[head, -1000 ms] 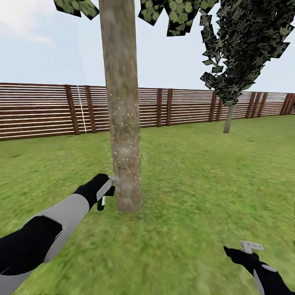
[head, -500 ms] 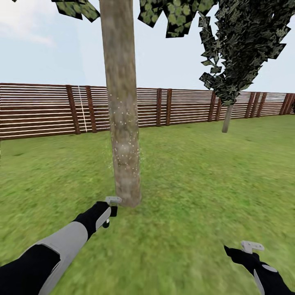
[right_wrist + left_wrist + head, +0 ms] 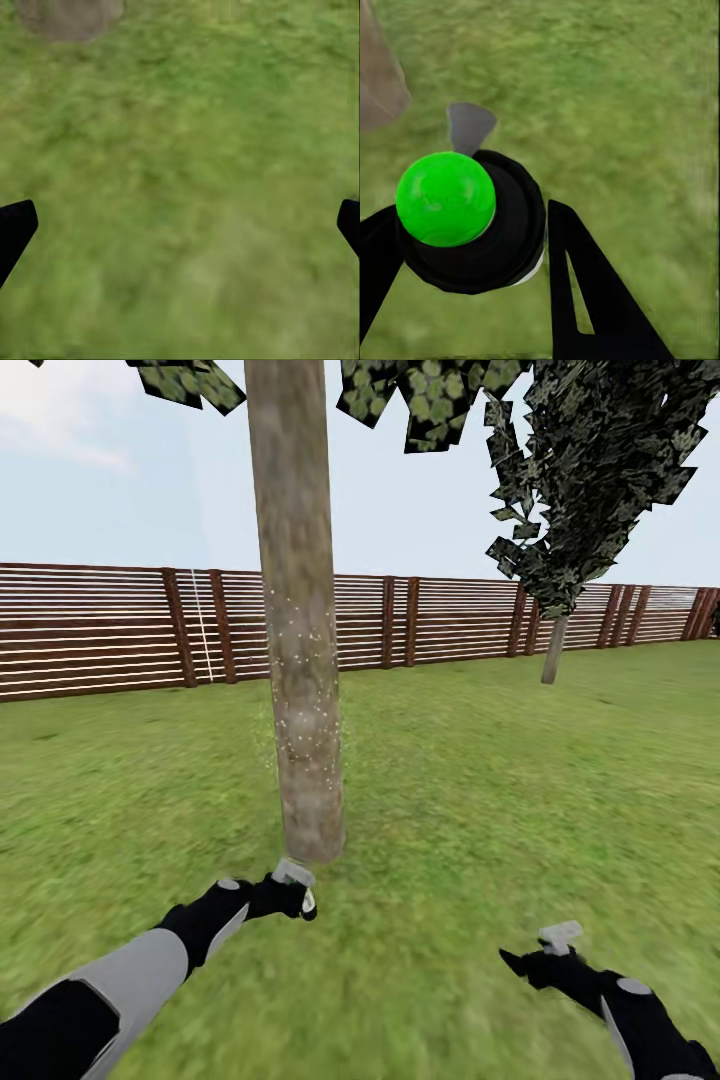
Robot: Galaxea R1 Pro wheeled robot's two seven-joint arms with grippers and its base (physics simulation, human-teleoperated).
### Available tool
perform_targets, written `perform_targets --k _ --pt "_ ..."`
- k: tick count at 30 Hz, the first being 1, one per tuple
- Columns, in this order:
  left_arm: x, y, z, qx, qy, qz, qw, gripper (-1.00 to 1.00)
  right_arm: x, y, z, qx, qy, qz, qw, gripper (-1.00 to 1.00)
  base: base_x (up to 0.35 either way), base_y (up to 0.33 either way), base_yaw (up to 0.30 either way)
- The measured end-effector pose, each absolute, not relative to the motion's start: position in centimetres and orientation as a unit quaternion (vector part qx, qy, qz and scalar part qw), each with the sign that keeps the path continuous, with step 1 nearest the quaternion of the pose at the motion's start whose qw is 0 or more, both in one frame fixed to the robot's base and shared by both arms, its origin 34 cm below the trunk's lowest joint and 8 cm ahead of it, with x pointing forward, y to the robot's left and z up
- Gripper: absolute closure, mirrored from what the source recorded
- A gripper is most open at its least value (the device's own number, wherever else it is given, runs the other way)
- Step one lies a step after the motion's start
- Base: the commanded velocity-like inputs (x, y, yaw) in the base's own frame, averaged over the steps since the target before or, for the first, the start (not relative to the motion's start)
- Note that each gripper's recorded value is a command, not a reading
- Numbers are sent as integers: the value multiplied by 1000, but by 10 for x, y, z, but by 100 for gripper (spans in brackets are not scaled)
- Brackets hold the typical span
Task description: In the garden, pick up the pesticide atomizer on the floor and spray pesticide onto both trees until each tree trunk is fully covered.
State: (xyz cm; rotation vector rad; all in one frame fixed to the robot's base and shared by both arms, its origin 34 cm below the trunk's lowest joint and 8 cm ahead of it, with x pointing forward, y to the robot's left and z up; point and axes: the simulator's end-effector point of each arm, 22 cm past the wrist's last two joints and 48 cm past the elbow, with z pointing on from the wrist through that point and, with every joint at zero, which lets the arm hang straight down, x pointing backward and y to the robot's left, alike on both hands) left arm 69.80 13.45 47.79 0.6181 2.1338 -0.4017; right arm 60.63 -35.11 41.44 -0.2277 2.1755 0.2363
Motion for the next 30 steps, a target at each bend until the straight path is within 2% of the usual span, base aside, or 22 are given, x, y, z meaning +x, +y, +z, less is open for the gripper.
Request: perform_targets --k 2,5,9,10,12,17,19,30 --pt "679 124 465 298 847 -172 405 100 609 -317 445 -158 857 153 466 -100 0 0 0" --pt "658 113 450 350 836 -178 383 100 582 -263 466 -223 830 271 434 -100 0 0 0" --pt "626 88 436 403 822 -209 345 100 565 -214 468 -309 815 298 390 -100 0 0 0" --pt "608 84 424 442 813 -206 317 100 561 -196 467 -323 811 307 379 100 0 0 0" --pt "579 82 401 495 808 -192 256 100 556 -163 467 -330 806 330 366 100 0 0 0" --pt "563 79 389 514 810 -181 217 100 558 -137 480 -341 792 340 375 100 0 0 0" --pt "552 74 383 543 798 -171 200 100 550 -115 481 -383 780 338 362 100 0 0 0" --pt "529 8 393 602 748 -191 203 100 547 -97 491 -426 762 327 362 100 0 0 0"
